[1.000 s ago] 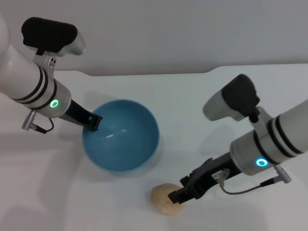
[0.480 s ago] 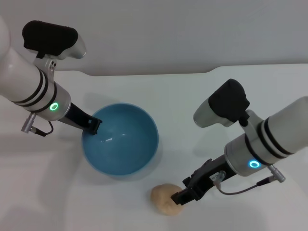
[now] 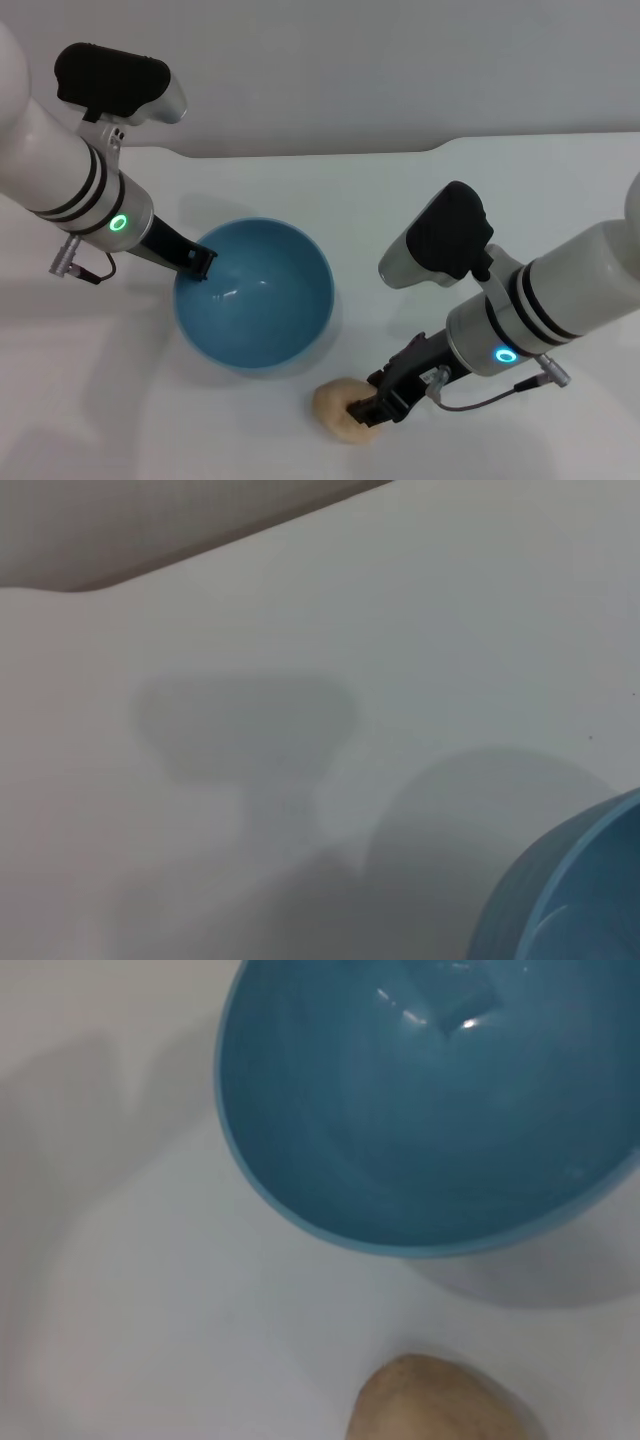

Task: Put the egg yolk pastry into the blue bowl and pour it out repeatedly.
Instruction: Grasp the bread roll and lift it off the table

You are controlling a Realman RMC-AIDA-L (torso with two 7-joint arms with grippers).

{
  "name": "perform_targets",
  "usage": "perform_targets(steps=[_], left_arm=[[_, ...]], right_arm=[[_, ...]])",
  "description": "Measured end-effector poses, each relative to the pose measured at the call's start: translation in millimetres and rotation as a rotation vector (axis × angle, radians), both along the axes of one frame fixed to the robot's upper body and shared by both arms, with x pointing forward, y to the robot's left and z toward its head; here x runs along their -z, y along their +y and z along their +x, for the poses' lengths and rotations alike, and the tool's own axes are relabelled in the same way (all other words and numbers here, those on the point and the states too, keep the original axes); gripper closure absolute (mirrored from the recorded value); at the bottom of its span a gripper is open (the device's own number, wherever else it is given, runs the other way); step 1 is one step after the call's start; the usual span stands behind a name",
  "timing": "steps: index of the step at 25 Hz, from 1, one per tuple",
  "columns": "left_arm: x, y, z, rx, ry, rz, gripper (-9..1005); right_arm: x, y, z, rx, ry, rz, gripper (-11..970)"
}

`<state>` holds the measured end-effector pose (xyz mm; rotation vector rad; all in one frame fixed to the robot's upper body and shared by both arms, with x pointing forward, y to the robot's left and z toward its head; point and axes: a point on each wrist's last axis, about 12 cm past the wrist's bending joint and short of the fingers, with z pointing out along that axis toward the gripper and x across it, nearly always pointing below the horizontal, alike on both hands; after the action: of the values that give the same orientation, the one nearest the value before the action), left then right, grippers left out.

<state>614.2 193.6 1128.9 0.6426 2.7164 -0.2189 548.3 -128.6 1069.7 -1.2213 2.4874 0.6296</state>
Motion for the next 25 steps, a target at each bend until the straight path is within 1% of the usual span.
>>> perform_targets(steps=[8,15,21,25], left_arm=[[-0.6,-1,0.4,0.002,-0.002,-0.001,984],[-1.5,-2,1.0,0.003,-0.004,-0.001,983],[-0.6,-3,0.2,0.013,-0.002,0.006,984],[-0.6,-3,0.2,0.014,-0.003,0.009,984]], right_arm=[[0.1,-1,-1.8,-0.008,0.015,-0.004,594],[-13.7,1,-5.9,-0.033,0.027,0.001,671],[-12.6,-4,-4.4,-0.013,0.021,-0.053,725],[-22.2,-4,-6.1,-0.017,0.011,-0.039,764]])
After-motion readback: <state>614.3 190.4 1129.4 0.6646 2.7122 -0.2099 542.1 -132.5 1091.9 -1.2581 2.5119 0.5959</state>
